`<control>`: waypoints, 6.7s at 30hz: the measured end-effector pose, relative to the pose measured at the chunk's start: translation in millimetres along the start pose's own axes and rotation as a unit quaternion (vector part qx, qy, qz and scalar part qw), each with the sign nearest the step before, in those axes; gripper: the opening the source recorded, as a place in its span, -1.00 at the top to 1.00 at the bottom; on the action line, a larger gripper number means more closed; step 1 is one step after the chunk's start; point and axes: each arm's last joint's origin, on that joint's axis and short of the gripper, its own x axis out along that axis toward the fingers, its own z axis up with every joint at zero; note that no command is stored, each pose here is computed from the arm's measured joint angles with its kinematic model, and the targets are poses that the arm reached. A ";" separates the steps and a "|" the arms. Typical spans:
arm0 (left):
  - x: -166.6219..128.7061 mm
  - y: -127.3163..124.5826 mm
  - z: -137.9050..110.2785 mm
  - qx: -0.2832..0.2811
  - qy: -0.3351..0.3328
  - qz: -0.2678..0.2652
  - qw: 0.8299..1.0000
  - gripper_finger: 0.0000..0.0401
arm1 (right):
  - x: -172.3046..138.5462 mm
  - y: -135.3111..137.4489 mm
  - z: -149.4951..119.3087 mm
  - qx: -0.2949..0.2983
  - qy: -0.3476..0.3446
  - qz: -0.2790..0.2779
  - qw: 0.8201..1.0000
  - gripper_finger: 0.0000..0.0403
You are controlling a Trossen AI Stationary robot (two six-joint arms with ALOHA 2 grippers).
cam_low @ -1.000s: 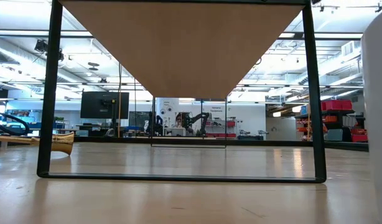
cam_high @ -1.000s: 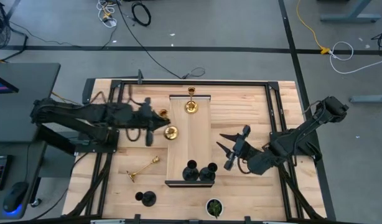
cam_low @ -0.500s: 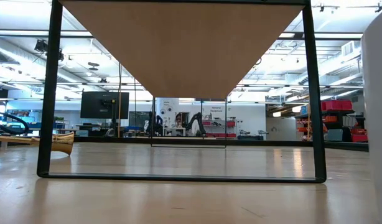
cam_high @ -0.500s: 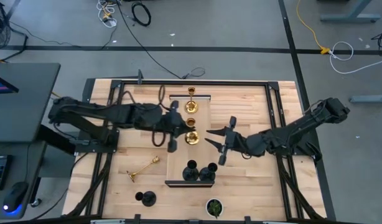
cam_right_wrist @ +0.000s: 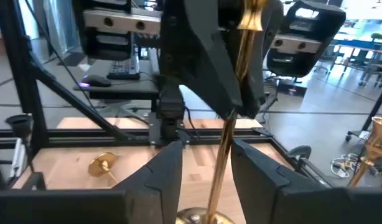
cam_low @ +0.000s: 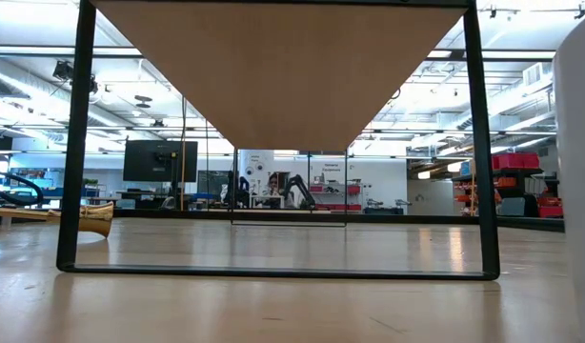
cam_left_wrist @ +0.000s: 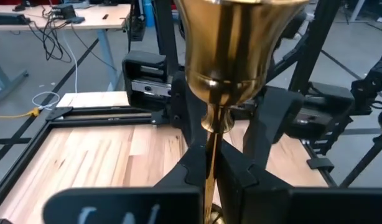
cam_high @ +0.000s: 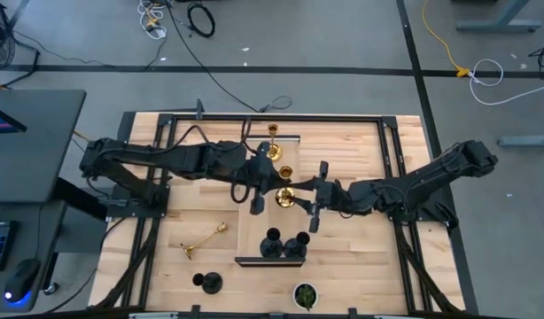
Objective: Pick & Place candle stick holders
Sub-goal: Put the top gold candle holder on the shelf aligned with the gold candle holder, then put the gold candle holder on the shelf aligned with the gold candle holder
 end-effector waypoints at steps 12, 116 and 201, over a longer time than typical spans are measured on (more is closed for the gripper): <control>-0.2 -0.1 2.5 0.000 -0.012 -0.001 1.000 0.93 | 17.3 -4.7 -8.0 -0.001 -0.010 0.003 1.000 0.33; -91.3 10.4 -128.5 -0.064 0.122 0.142 0.980 0.10 | 30.4 -160.9 -94.8 0.083 -0.029 -0.127 0.988 0.98; -91.3 9.6 -129.2 -0.065 0.129 0.129 0.981 0.10 | -1.3 -138.0 -76.5 0.047 0.057 -0.053 0.996 -0.22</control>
